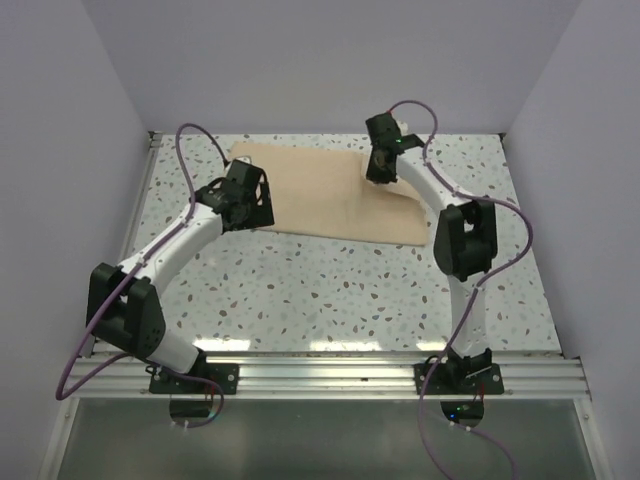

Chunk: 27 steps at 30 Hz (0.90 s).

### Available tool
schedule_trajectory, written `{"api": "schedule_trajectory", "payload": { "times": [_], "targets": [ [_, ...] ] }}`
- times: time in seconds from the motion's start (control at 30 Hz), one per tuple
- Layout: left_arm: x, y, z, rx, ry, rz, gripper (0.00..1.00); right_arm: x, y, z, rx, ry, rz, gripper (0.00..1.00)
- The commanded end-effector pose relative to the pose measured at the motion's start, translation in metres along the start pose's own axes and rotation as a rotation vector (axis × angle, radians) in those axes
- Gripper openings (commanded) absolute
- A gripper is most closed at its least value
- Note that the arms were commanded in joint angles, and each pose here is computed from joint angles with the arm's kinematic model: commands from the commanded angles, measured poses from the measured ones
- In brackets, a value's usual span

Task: Open and lay out the surgical kit
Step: Open the surgical kit at the center of the board.

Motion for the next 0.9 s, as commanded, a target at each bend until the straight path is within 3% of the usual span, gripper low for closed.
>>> {"api": "schedule_trajectory", "payload": {
  "times": [0.0,0.07,0.2,0.33,0.43,0.73,0.83,0.87],
  "targets": [
    [-0.004,0.023,0.040,-0.132,0.021,-0.035,0.88,0.033,0.067,-0.029,0.064,0.039,0.179,0.00],
    [-0.005,0.029,0.054,-0.164,0.030,-0.033,0.88,0.029,0.071,-0.063,0.145,0.038,0.197,0.00],
    [0.001,0.036,0.077,-0.209,0.046,-0.015,0.88,0.006,0.131,-0.104,0.222,0.066,0.267,0.00],
    [-0.001,0.045,0.101,-0.256,0.066,-0.013,0.88,-0.046,0.178,-0.172,0.434,0.151,0.241,0.00],
    [-0.005,0.049,0.109,-0.271,0.086,-0.026,0.88,-0.083,0.213,-0.203,0.516,0.160,0.238,0.00],
    [-0.015,0.052,0.112,-0.279,0.187,-0.070,0.87,-0.169,0.271,-0.263,0.739,0.303,0.147,0.00],
    [-0.017,0.054,0.108,-0.276,0.204,-0.069,0.86,-0.183,0.280,-0.279,0.760,0.298,0.167,0.00],
    [-0.018,0.054,0.106,-0.274,0.205,-0.070,0.87,-0.185,0.282,-0.282,0.761,0.284,0.170,0.31]
  ]
}}
Point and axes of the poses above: each gripper's point midway between its finger pads, its own y axis back along the fingers, its own x axis along the line the jaws close on, z = x × y, the point moved 6 cm from there along y, back along the fingers
